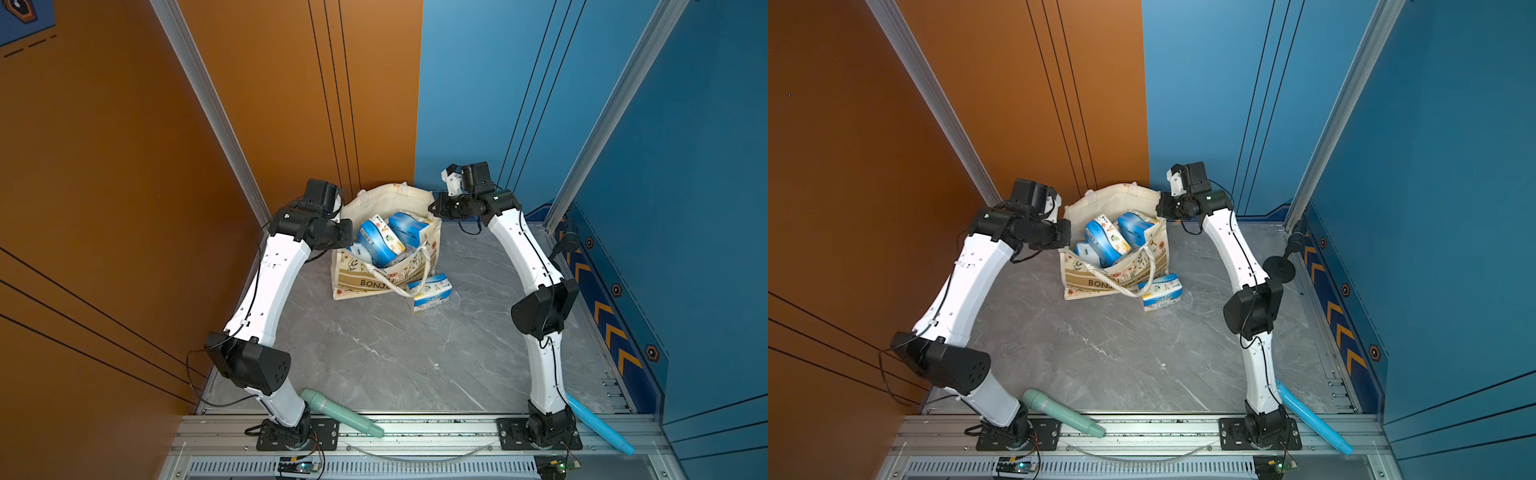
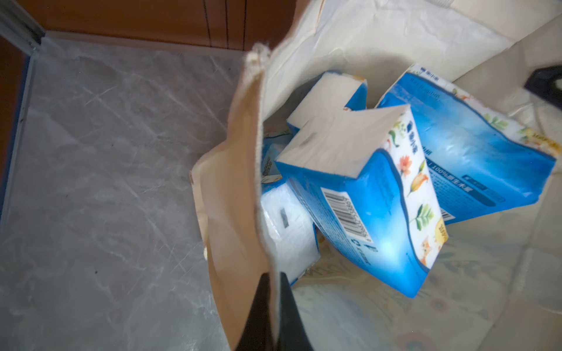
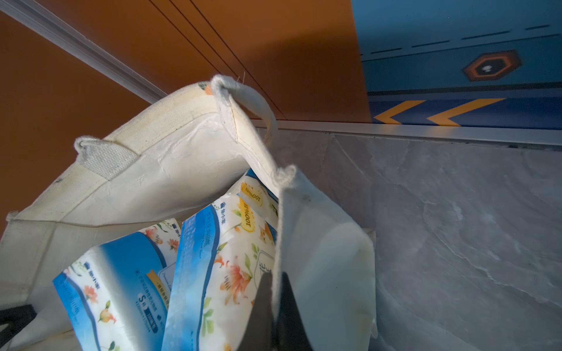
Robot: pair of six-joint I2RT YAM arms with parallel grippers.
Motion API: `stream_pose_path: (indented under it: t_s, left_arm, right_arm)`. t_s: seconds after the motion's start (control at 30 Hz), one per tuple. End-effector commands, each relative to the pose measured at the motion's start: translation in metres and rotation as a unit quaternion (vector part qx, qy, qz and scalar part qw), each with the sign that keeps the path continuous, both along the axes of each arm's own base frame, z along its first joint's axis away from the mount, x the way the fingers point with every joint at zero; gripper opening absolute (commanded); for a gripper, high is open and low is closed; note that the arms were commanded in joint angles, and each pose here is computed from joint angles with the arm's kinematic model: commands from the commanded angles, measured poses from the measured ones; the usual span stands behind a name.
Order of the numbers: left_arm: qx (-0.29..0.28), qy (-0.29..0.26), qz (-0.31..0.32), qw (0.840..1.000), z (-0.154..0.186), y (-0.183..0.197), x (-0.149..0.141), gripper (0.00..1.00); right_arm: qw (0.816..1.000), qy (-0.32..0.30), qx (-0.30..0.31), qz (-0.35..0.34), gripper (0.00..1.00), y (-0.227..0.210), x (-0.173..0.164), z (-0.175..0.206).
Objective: Put tissues into the canvas bag
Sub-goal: Adjust the canvas bag at the center of the board.
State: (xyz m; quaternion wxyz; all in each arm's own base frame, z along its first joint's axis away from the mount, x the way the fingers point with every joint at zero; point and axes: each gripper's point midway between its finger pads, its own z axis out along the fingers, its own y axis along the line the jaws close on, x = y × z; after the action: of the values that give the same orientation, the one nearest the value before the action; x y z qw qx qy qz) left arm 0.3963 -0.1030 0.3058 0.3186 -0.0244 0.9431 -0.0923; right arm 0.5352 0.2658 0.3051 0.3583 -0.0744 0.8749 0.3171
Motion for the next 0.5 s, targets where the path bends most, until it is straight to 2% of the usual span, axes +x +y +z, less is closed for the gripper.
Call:
stream_pose_path:
  t_s: [0.0, 0.1, 0.27, 0.47]
  left_arm:
    - [-0.019, -0.017, -0.026, 0.999, 0.007, -0.016, -0.020, 0.00]
    - [-0.029, 0.002, -0.051, 0.998, -0.005, -0.035, -0.038, 0.00]
    - [-0.088, 0.015, -0.122, 0.988, 0.004, -0.075, -0.059, 0.00]
    - [-0.112, 0.017, -0.098, 0.989, 0.000, -0.059, -0.044, 0.00]
  right_arm:
    - [0.987, -0.146, 0.071, 0.010, 0.00, 0.015, 0.012, 0.093]
    - [0.982, -0.167, 0.084, 0.010, 0.00, 0.023, 0.021, 0.098]
    - [0.975, -0.191, 0.109, 0.028, 0.00, 0.045, 0.030, 0.097]
    - [0.977, -0.164, 0.130, 0.030, 0.00, 0.064, 0.050, 0.060]
